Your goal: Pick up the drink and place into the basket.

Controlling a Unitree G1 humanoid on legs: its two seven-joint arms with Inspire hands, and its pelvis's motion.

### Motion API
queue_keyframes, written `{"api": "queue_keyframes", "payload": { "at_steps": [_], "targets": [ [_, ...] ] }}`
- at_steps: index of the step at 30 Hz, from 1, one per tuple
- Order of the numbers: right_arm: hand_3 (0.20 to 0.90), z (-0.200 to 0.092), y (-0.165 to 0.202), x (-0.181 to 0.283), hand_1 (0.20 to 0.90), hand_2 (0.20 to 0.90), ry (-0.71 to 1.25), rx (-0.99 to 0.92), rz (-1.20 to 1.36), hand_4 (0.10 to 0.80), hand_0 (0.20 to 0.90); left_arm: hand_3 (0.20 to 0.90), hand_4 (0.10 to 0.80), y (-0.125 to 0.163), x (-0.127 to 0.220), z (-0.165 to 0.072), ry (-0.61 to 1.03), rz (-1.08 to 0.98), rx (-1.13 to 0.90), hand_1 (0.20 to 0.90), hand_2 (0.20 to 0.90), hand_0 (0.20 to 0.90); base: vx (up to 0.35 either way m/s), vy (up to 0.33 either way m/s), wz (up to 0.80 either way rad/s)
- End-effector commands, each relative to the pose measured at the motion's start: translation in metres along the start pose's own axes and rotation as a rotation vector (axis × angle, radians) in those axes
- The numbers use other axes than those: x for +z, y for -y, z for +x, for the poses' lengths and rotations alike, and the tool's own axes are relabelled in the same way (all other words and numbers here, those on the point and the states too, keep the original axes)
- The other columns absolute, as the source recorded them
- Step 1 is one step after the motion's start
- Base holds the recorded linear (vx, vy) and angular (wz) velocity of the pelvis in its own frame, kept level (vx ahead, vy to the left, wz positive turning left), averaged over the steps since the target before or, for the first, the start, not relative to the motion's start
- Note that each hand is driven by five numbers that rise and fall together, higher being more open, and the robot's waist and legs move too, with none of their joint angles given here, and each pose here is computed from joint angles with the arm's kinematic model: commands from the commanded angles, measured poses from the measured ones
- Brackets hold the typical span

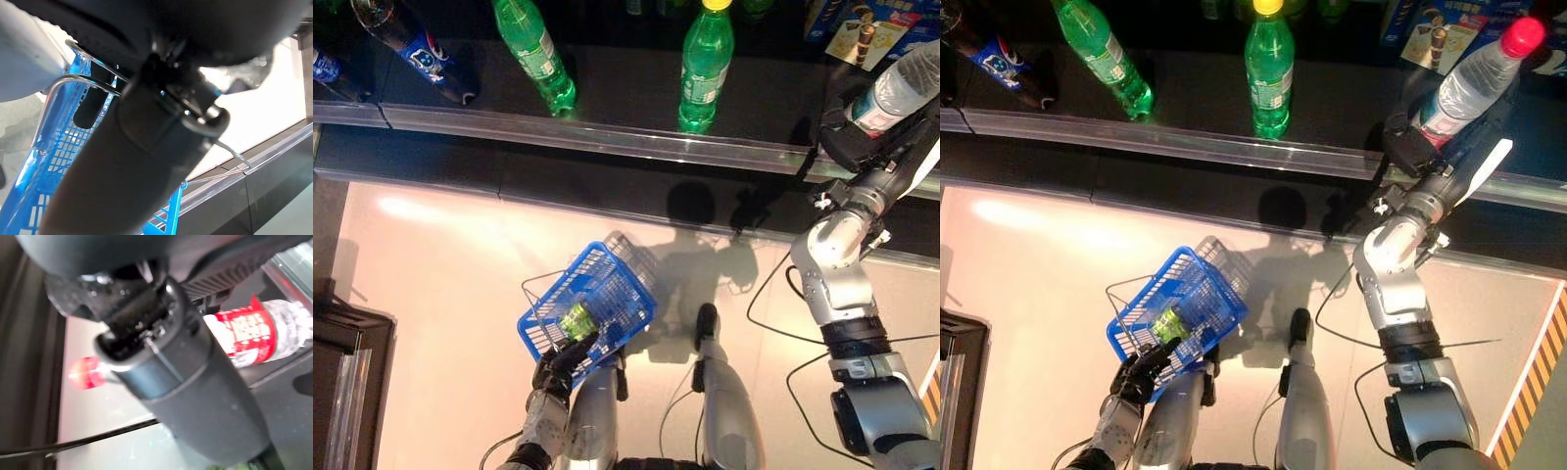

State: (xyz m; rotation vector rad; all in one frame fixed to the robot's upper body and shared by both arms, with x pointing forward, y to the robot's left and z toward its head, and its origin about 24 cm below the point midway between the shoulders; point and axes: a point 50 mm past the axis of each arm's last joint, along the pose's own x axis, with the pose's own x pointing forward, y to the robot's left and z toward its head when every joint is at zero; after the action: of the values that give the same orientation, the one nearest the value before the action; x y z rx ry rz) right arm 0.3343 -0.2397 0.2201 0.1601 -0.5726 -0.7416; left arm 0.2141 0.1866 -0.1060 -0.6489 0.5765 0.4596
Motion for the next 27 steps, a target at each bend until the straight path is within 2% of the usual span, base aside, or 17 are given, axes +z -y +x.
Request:
{"api": "queue_keyframes", "payload": {
  "at_steps": [1,6,7,8,9,18,27],
  "targets": [
    [0.9,0.023,-0.008,0.066,0.9,0.9,0.234,0.005,0.149,0.8,0.9,0.2,0.1,-0.024,0.028,-0.004,0.122,0.046,0.002,0.3,0.3,0.3,0.0,0.0,0.0],
    [0.9,0.032,-0.013,0.078,0.9,0.9,0.255,-0.012,0.165,0.8,0.9,0.2,0.1,-0.021,0.03,-0.004,0.123,0.048,-0.006,0.3,0.3,0.3,0.014,0.001,0.02],
    [0.524,0.034,-0.014,0.082,0.578,0.578,0.264,-0.016,0.166,0.424,0.578,0.2,0.1,-0.022,0.029,-0.004,0.122,0.046,-0.009,0.3,0.3,0.3,0.012,0.015,0.04],
    [0.453,0.035,-0.015,0.085,0.516,0.516,0.275,-0.021,0.164,0.353,0.516,0.2,0.1,-0.022,0.029,-0.004,0.12,0.044,-0.01,0.3,0.3,0.3,0.0,0.0,0.0],
    [0.2,0.036,-0.014,0.087,0.3,0.3,0.285,-0.024,0.161,0.1,0.3,0.2,0.1,-0.022,0.029,-0.004,0.119,0.043,-0.011,0.3,0.3,0.3,0.0,0.0,0.0],
    [0.2,0.042,-0.005,0.089,0.3,0.3,0.291,-0.046,0.166,0.1,0.3,0.2,0.1,-0.025,0.027,-0.006,0.107,0.038,-0.017,0.3,0.3,0.3,-0.005,0.007,0.01],
    [0.2,0.048,0.024,0.082,0.3,0.3,0.304,-0.101,0.118,0.1,0.3,0.2,0.1,-0.04,0.029,-0.009,0.127,0.019,0.009,0.3,0.3,0.3,-0.014,0.029,0.05]
  ]
}}
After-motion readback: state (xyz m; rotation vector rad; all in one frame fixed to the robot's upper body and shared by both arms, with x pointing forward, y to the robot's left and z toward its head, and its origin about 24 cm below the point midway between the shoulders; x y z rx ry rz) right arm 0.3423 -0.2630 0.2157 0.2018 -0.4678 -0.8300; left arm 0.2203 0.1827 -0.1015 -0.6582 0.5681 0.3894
